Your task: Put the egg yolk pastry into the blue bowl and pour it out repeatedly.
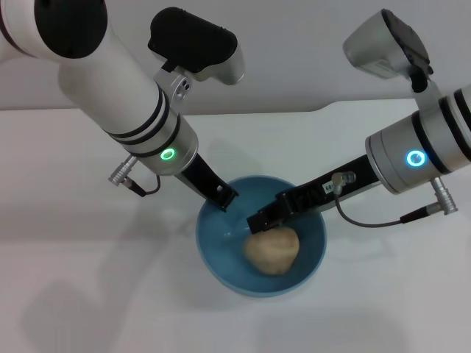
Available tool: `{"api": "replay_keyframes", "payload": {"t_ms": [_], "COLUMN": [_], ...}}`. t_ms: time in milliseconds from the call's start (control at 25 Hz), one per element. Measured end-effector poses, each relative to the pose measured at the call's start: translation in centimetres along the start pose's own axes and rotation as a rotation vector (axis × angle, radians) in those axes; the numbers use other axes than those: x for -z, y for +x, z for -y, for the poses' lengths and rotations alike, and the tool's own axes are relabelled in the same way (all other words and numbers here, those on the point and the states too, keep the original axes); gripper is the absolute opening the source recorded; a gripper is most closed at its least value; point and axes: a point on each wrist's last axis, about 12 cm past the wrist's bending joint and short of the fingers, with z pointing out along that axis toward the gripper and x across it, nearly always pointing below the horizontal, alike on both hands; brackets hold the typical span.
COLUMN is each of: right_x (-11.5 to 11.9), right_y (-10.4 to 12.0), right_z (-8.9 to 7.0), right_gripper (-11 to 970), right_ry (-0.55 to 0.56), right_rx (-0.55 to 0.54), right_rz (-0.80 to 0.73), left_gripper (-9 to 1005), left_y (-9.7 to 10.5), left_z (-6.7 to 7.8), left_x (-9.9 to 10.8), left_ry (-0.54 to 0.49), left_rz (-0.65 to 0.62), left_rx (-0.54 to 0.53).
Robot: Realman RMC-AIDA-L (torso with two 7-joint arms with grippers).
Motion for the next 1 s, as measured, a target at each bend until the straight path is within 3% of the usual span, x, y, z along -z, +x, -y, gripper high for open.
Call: {"api": "replay_keyframes", "payload": {"t_ms": [280,520,560,600,640,720,1000], "right_x": [1.3,5.6,6.4,7.6,7.6,8.1,7.2], "right_y": [-0.2,0.9,1.4,2.6,2.6,3.9,7.8], "right_z": [0.3,1.2,1.7,3.1,3.1,4.6,8.6], "right_gripper": [168,172,173,173,173,173,173], "right_ry": [-0.023,-0.106,-0.106,-0.096,-0.096,-0.087,-0.036], "right_rx": [-0.049,-0.141,-0.158,-0.215,-0.215,-0.271,-0.398], "right_rz": [0.030,0.170,0.208,0.273,0.273,0.309,0.337], "left_gripper": [-1,-1,-1,-1,-1,-1,-1], "left_y": [0.0,0.2,0.2,0.3,0.3,0.6,2.3], "left_z": [-0.2,-0.5,-0.6,-0.7,-0.9,-1.2,-1.5], "left_x": [0.0,-0.4,-0.4,-0.6,-0.7,-0.9,-1.3], "left_ry": [-0.006,-0.016,-0.018,-0.020,-0.023,-0.029,0.000], "left_rz": [0.015,0.049,0.062,0.077,0.098,0.135,0.320], "left_rx": [0.002,0.009,0.015,0.022,0.030,0.049,0.095]}}
